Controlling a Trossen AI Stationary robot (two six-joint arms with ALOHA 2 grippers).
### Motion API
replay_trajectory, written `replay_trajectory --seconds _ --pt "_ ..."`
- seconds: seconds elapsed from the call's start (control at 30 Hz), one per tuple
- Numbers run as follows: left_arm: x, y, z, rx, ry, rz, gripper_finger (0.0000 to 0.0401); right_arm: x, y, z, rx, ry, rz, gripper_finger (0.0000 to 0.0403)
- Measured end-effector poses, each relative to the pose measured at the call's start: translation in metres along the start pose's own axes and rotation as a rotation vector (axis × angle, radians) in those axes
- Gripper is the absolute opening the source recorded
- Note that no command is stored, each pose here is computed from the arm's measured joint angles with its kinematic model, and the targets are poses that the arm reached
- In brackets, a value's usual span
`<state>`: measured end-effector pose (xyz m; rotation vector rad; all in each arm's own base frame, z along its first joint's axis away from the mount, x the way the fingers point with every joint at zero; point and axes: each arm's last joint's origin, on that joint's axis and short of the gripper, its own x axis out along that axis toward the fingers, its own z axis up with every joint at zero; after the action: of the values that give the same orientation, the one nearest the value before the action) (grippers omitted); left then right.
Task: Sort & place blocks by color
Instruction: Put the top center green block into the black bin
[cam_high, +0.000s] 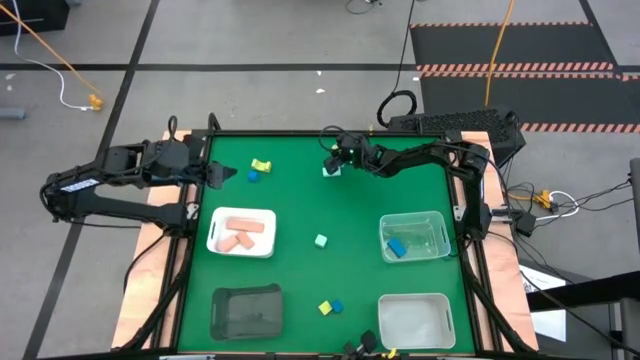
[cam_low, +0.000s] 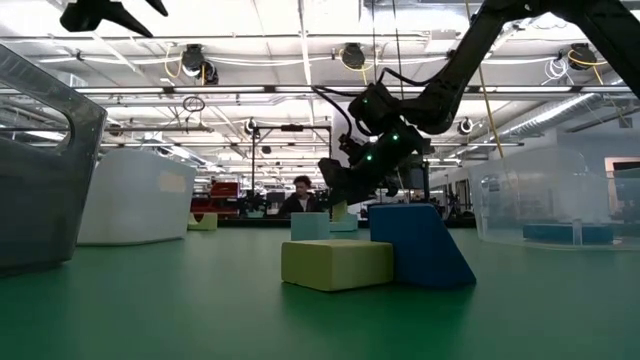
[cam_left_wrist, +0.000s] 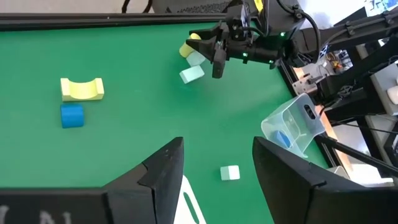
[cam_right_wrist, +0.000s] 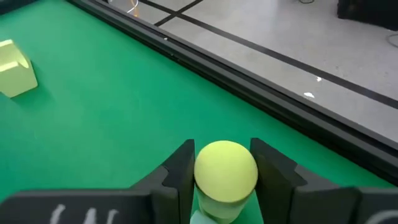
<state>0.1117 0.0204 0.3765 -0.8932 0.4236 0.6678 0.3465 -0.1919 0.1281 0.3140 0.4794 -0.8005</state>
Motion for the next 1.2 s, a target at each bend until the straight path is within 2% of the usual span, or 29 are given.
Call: replay_trajectory --seconds 0.13,0.3,0.4,0.47,0.53,0.67,0.73,0.83,0.93,1.1,1.2 --pt "0.000 0.000 0.000 0.005 -0.002 0.001 0.0191 -0.005 0.000 0.006 0.037 -0.013 0.007 0.0108" --pt "0.000 0.000 0.001 0.044 -0.022 0.015 0.0191 -0.029 0.004 0.038 0.079 -0.140 0.054 0.0108" --pt "0.004 0.000 0.002 0.053 -0.071 0.067 0.0191 -0.048 0.007 0.059 0.106 -0.213 0.152 0.0108" --pt "0.009 -0.002 0.003 0.096 -0.096 0.109 0.0191 -0.061 0.010 0.073 0.158 -0.260 0.263 0.0108" --pt "0.018 -0.006 0.003 0.218 -0.098 0.152 0.0191 -0.076 0.012 0.086 0.244 -0.277 0.374 0.0108" --pt "0.045 -0.019 0.002 0.601 -0.069 0.188 0.0191 -0.104 0.021 0.103 0.409 -0.320 0.507 0.0108" --pt "0.063 -0.028 0.001 0.780 -0.087 0.204 0.0191 -0.119 0.031 0.109 0.439 -0.361 0.571 0.0108" --pt "0.088 -0.043 0.001 0.975 -0.151 0.187 0.0191 -0.138 0.048 0.113 0.443 -0.406 0.655 0.0108" --pt "0.108 -0.059 0.001 1.084 -0.219 0.160 0.0191 -0.150 0.066 0.110 0.438 -0.436 0.673 0.0108" --pt "0.124 -0.087 0.003 1.160 -0.399 0.071 0.0191 -0.162 0.085 0.104 0.457 -0.489 0.637 0.0108" --pt "0.134 -0.096 -0.002 1.215 -0.429 0.049 0.0191 -0.166 0.092 0.100 0.408 -0.516 0.591 0.0108"
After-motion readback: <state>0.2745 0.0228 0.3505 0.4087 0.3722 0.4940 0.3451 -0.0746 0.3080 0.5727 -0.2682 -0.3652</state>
